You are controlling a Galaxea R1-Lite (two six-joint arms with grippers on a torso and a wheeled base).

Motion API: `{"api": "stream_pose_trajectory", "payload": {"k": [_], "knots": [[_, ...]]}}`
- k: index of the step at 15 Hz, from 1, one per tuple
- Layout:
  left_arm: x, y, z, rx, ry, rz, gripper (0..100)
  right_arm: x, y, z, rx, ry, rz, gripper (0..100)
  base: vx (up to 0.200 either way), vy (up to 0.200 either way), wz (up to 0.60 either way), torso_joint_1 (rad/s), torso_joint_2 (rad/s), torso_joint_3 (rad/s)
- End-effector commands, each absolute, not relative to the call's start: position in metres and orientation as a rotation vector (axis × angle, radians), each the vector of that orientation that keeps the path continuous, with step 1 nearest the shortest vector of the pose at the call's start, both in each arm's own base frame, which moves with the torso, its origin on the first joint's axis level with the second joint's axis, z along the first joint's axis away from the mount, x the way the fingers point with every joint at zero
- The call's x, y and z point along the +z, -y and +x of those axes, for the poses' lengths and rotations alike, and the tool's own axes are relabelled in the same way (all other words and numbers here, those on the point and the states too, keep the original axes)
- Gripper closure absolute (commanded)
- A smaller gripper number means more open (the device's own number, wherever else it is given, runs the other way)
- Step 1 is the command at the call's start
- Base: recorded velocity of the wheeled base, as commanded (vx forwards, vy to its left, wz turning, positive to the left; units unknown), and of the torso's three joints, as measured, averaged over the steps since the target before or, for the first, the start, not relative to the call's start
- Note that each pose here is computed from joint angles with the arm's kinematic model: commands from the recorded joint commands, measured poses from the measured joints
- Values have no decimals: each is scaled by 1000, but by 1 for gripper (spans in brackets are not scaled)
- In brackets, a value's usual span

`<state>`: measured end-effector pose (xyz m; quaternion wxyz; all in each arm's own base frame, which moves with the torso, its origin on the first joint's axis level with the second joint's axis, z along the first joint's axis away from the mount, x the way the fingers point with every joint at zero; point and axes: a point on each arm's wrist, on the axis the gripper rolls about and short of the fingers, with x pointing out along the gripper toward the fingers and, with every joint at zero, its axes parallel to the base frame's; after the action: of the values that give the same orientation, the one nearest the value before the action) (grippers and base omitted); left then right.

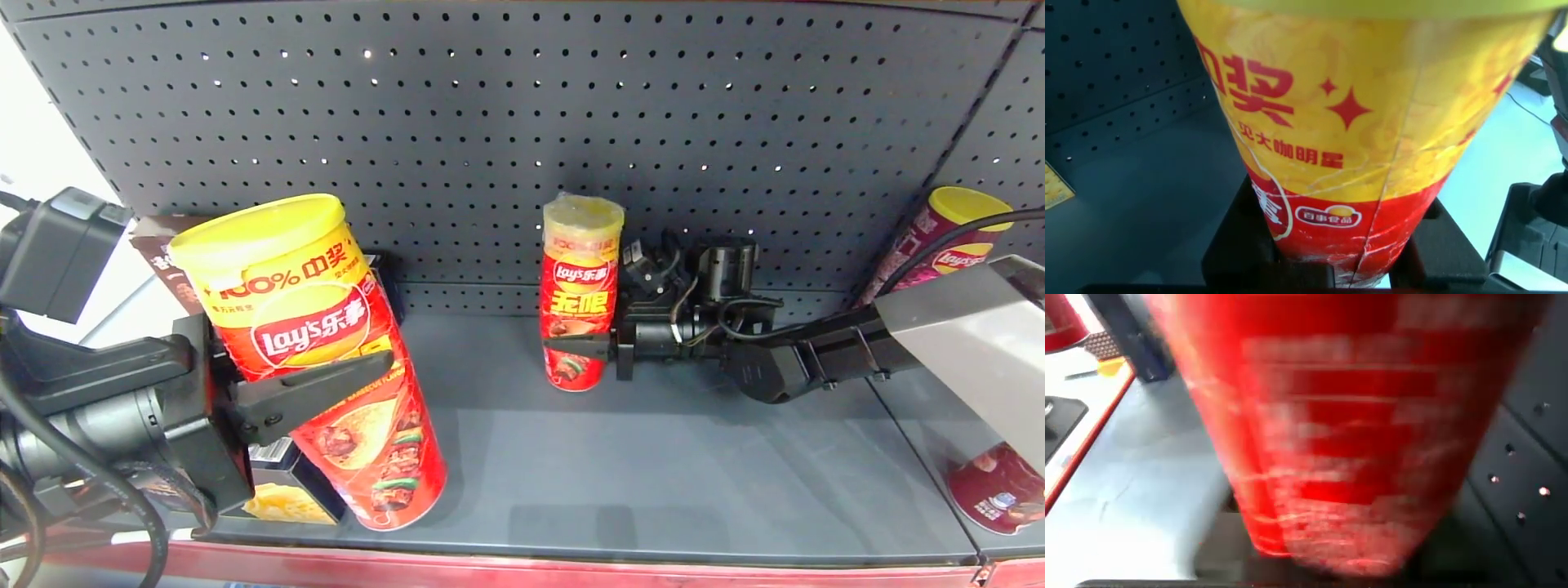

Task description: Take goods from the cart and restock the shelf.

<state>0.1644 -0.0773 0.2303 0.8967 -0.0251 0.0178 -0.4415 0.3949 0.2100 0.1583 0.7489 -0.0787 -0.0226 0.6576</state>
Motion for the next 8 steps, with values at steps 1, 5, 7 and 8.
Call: {"api": "stream_pose_trajectory", "payload": {"k": [1, 5, 7, 8], "knots": [[230, 77, 165, -915, -40, -52, 100, 158, -211, 394, 1439, 44, -171, 100, 0, 0, 0, 0, 0, 0], [227, 77, 164, -915, -51, -53, 100, 170, -208, 385, 1437, 64, -178, 100, 0, 0, 0, 0, 0, 0], [227, 77, 164, -915, -51, -53, 100, 183, -202, 373, 1431, 83, -184, 100, 0, 0, 0, 0, 0, 0], [227, 77, 164, -915, -51, -53, 100, 188, -199, 365, 1419, 93, -191, 100, 0, 0, 0, 0, 0, 0]]}}
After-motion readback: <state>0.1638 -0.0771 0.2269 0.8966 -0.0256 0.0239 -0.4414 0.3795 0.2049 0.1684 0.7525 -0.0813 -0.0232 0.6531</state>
